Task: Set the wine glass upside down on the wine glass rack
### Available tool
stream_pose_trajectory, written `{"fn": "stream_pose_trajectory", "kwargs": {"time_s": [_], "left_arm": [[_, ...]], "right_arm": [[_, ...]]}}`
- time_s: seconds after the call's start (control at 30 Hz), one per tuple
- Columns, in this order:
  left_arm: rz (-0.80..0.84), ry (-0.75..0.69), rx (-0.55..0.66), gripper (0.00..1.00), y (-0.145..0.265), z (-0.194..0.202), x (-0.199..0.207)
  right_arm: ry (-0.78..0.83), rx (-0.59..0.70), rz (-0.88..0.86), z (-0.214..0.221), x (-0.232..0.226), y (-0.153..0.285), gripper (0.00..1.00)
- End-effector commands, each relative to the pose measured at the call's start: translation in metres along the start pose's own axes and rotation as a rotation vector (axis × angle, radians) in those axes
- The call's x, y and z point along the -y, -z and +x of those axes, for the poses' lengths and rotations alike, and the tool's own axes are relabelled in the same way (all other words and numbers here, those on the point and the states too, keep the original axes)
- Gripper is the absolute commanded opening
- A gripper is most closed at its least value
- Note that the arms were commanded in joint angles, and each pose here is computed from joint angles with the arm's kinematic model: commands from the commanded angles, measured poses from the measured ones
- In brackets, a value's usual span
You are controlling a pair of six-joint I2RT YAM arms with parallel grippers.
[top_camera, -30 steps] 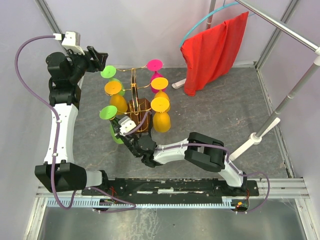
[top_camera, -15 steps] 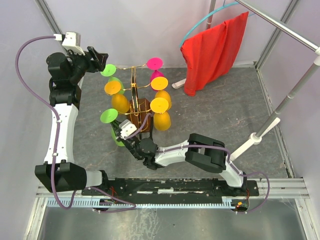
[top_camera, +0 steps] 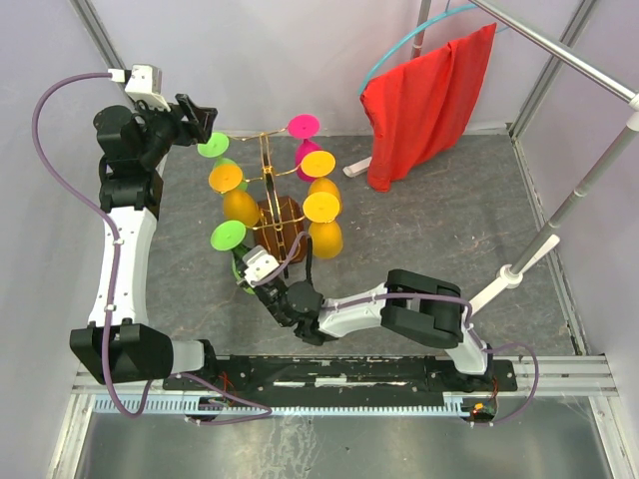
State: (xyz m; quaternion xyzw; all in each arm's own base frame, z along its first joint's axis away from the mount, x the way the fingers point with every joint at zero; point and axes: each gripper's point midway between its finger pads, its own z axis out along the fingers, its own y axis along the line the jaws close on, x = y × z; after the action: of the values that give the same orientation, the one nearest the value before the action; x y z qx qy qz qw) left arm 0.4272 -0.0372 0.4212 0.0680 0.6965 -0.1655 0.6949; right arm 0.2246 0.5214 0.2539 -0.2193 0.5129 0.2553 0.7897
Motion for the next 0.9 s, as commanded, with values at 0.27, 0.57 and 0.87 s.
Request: {"fn": "stream_pose_trajectory", "kwargs": {"time_s": [0.27,0.57,0.87], "left_arm": [[0.010,0.029,0.059,1.00,0.001,-0.021,0.004],[-0.123,0.084,0.058,0.99,0.000,-0.033,-0.017],[-0.142,0.145,0.007,0.99,-0.009,-0.038,-0.020]], "right_arm": [[0.001,0.060,0.077,-0.047,0.024,0.017,0.45],[0.032,0.012,0.046,-0.072,0.026,0.055,0.59],[-0.106,-0.246,-0.130,-0.140,0.031,0.083,0.72]]}}
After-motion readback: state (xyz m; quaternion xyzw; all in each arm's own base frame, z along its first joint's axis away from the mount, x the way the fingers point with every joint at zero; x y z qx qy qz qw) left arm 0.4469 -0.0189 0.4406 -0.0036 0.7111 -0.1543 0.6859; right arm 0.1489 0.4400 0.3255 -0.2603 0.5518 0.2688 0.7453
